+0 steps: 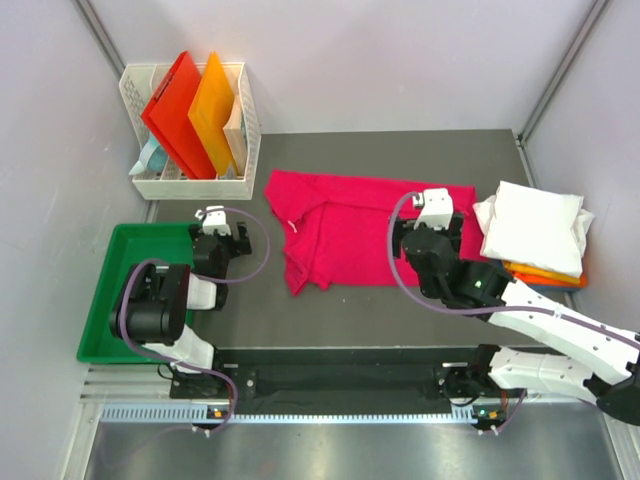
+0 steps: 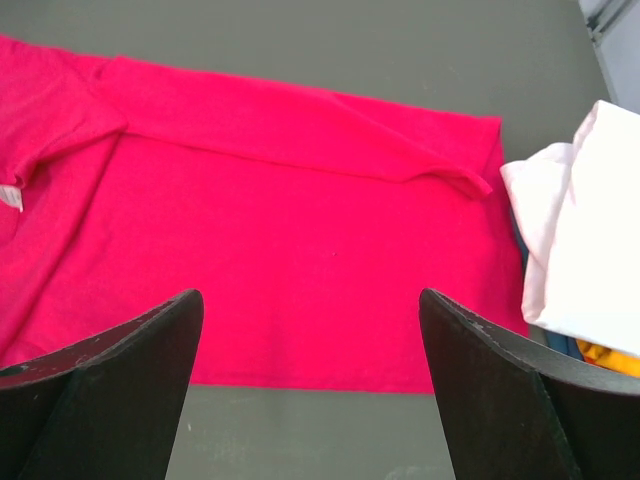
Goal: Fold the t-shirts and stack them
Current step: Grap the side of the flattened tshirt closest away from the robot with both arms
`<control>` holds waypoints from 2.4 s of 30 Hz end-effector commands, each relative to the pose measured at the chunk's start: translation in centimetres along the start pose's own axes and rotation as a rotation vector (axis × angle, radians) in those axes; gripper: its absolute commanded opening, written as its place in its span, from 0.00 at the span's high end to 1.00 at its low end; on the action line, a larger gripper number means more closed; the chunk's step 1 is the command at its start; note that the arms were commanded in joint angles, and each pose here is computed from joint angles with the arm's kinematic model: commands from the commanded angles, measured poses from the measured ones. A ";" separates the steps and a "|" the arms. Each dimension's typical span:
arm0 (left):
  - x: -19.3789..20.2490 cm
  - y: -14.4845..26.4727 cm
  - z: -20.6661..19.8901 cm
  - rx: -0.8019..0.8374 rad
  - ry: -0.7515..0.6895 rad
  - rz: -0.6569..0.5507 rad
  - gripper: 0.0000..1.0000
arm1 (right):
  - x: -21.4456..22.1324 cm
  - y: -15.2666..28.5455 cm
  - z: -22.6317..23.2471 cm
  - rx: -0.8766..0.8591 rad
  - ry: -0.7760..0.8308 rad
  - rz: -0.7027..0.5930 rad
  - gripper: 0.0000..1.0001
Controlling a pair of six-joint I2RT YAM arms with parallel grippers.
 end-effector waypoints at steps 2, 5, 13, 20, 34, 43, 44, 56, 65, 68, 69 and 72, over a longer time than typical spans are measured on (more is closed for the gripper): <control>-2.5 -0.5 0.8 -0.081 0.012 -0.028 0.01 | -0.3 -0.2 0.6 -0.029 0.009 0.027 0.12; -5.1 -0.1 0.1 -0.085 -0.086 0.120 0.01 | -0.7 -0.1 0.5 -0.024 0.012 0.023 0.12; -8.9 2.6 -1.9 -0.413 0.256 0.450 0.01 | 0.0 -0.3 0.2 -0.007 0.008 0.025 0.11; -7.7 4.3 -9.3 -0.117 0.379 0.581 0.01 | 0.3 -0.3 0.2 0.000 -0.014 0.026 0.11; -5.0 9.3 -16.9 0.124 0.284 0.721 0.01 | 1.2 -0.5 -0.2 0.035 -0.024 0.037 0.11; -5.6 12.9 -15.9 0.113 0.258 0.661 0.07 | 2.3 -1.0 0.3 0.028 -0.044 0.066 0.11; -5.9 13.1 -16.0 0.118 0.256 0.651 0.06 | 2.5 -1.1 0.4 0.024 -0.044 0.071 0.11; -3.1 14.3 -17.2 0.113 0.162 0.695 0.49 | 3.8 -1.4 0.6 0.023 -0.045 0.110 0.14; -1.9 13.7 -17.3 0.052 0.134 0.707 0.45 | 3.7 -1.3 0.3 0.029 -0.036 0.104 0.14; -1.9 13.0 -17.3 0.035 0.121 0.681 0.47 | 3.9 -1.3 0.3 0.028 -0.034 0.105 0.14; -1.7 12.6 -17.1 0.012 0.109 0.682 0.48 | 3.9 -1.4 0.2 0.030 -0.030 0.105 0.14; -1.9 11.8 -17.0 -0.018 0.071 0.659 0.54 | 3.9 -1.4 0.2 0.028 -0.027 0.106 0.14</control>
Point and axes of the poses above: each gripper's point midway between its finger pads, its own y axis back along the fingers, its own z axis along the line the jaws close on, x = y × z, the point moved 9 cm from there along y, back along the fingers, and after that the axes turned 14 degrees about -y, right-handed, at the moved point
